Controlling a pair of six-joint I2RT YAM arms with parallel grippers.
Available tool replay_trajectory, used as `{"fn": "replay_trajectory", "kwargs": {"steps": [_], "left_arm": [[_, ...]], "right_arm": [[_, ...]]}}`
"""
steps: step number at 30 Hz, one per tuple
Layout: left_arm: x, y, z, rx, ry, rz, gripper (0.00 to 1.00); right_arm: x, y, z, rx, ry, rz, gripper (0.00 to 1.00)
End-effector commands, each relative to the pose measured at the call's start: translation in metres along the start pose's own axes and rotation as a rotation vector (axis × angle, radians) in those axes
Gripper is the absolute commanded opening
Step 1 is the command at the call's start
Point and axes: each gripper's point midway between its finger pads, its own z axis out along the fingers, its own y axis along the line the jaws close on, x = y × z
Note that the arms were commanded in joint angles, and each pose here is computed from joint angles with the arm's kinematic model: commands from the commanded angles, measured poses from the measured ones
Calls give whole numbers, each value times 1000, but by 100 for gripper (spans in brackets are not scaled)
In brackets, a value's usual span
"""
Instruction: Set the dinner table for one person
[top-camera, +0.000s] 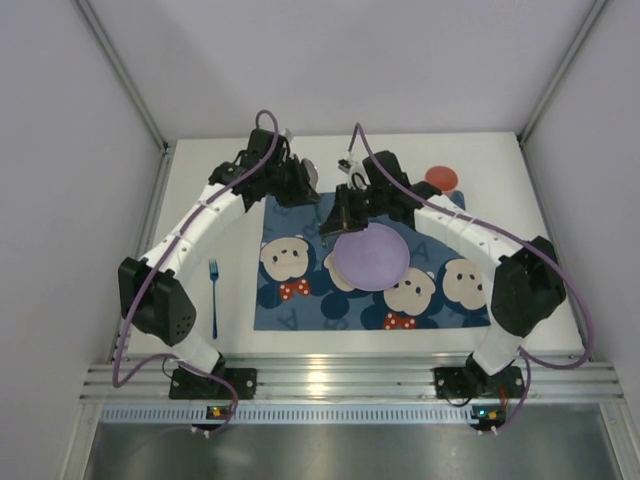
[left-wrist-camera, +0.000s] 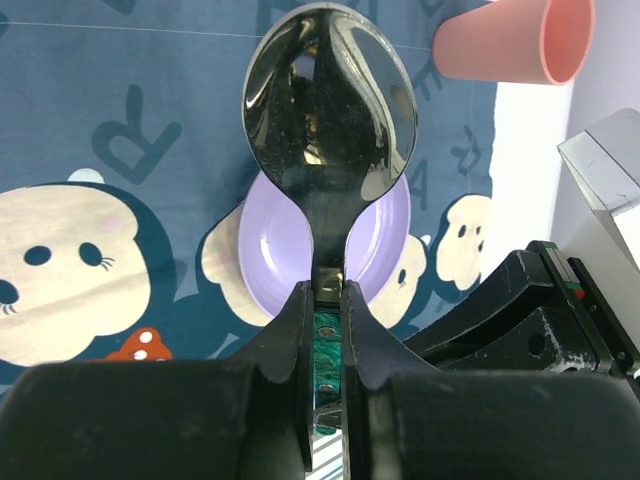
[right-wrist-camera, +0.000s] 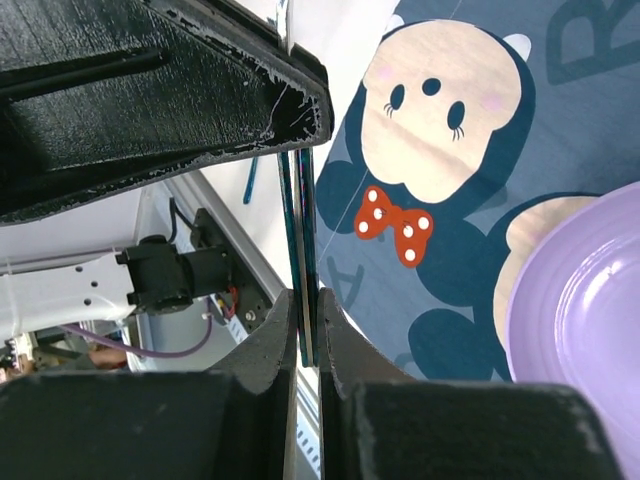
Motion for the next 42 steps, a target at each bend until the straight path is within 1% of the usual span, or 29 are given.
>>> {"fn": "replay_trajectory", "kwargs": {"steps": [1,2,4,5,8,9,11,12,14,17,18,24,26,31,34,36,42], "left_arm": [[-11,-32,-31,130,-77,33,0],[-9,-32,-32,133,-75,39,0],[-7,-34,-34,149,-69,52,9],[-5,-33,-34,150,-66,60,27],[-4,-35,-40,167,-74,79,56],[-3,-35,-41,167,-76,82,61],[-2,-33,-44,164,-85,95,69],[-2,-33,-48,163,-94,102,72],[-1,-24,-46,132,-105,112,74],[0,-9,-47,92,-118,123,75],[-1,-3,-47,77,-121,116,75],[0,44,-46,-22,-105,81,73],[0,61,-47,-51,-101,64,73],[6,88,-49,-84,-92,25,72],[7,97,-50,-100,-95,14,71],[6,103,-52,-116,-102,8,71],[16,137,-52,-232,-75,-23,71]], "right_arm": [[-21,0,-28,54,-107,-30,0],[-22,-2,-37,69,-120,-29,0],[-23,-19,-50,107,-139,-6,0],[-26,-19,-61,116,-166,-11,0],[-25,-42,-87,182,-198,19,0],[-17,-53,-93,214,-183,42,0],[-18,-67,-115,266,-215,47,0],[-8,-78,-121,301,-194,58,0],[-4,-92,-141,362,-222,76,0],[18,-119,-157,453,-207,123,0],[30,-132,-158,479,-186,159,0],[85,-169,-155,581,-73,273,0],[94,-179,-158,617,-66,296,0],[123,-209,-152,662,28,347,0],[128,-221,-149,679,58,352,0],[124,-224,-148,682,60,349,0],[120,-240,-147,732,108,357,0]]}}
